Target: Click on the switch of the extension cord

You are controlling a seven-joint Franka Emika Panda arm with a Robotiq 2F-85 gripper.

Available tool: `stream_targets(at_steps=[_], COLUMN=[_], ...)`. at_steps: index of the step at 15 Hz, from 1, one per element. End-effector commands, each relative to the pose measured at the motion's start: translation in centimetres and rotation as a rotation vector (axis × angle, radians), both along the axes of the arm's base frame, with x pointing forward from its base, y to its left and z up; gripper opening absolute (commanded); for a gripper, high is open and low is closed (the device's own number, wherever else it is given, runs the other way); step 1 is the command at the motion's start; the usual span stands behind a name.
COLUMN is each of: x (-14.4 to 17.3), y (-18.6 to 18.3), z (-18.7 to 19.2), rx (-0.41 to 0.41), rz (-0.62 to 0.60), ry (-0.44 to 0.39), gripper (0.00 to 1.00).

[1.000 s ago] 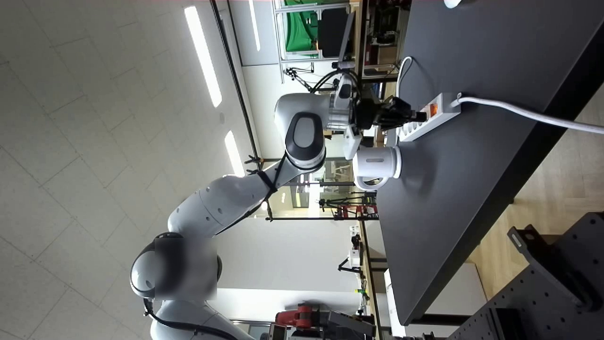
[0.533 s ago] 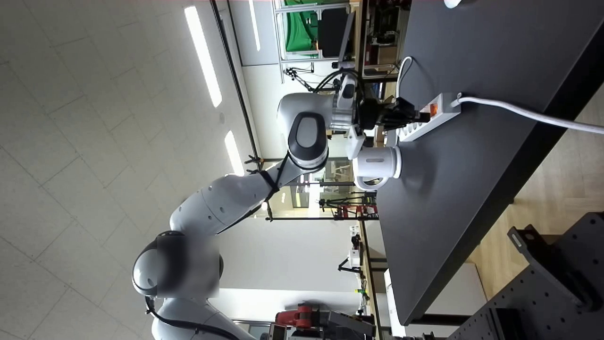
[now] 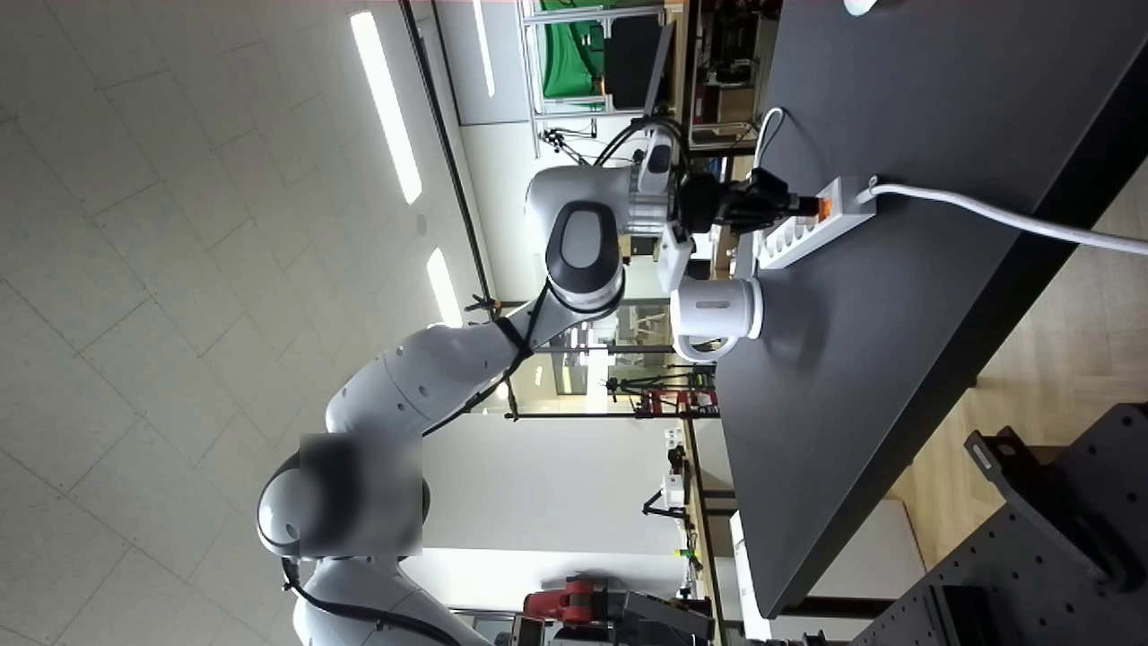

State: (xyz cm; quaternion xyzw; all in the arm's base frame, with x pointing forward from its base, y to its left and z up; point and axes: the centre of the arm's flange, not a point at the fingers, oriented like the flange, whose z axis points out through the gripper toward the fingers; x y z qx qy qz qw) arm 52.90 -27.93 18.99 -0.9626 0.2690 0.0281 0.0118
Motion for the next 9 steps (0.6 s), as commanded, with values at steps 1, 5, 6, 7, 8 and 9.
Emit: stream_targets(at_steps=[1, 5, 6, 7, 8, 9], x=[0.9, 0.7, 0.8, 0.7, 0.6, 0.4], y=[-1.0, -1.0, -1.0, -1.0, -0.9, -0.7], z=[-0.3, -1.2, -1.1, -1.2, -1.3, -1.4], rx=[-0.014, -0.008, -0.008, -0.007, -0.012, -0.017], rz=[-0.025, -0.03, -0.031, -0.031, -0.034, -0.034], ry=[0.023, 0.036, 0.033, 0.033, 0.031, 0.03], gripper=[0.0, 0.0, 0.0, 0.0, 0.0, 0.0])
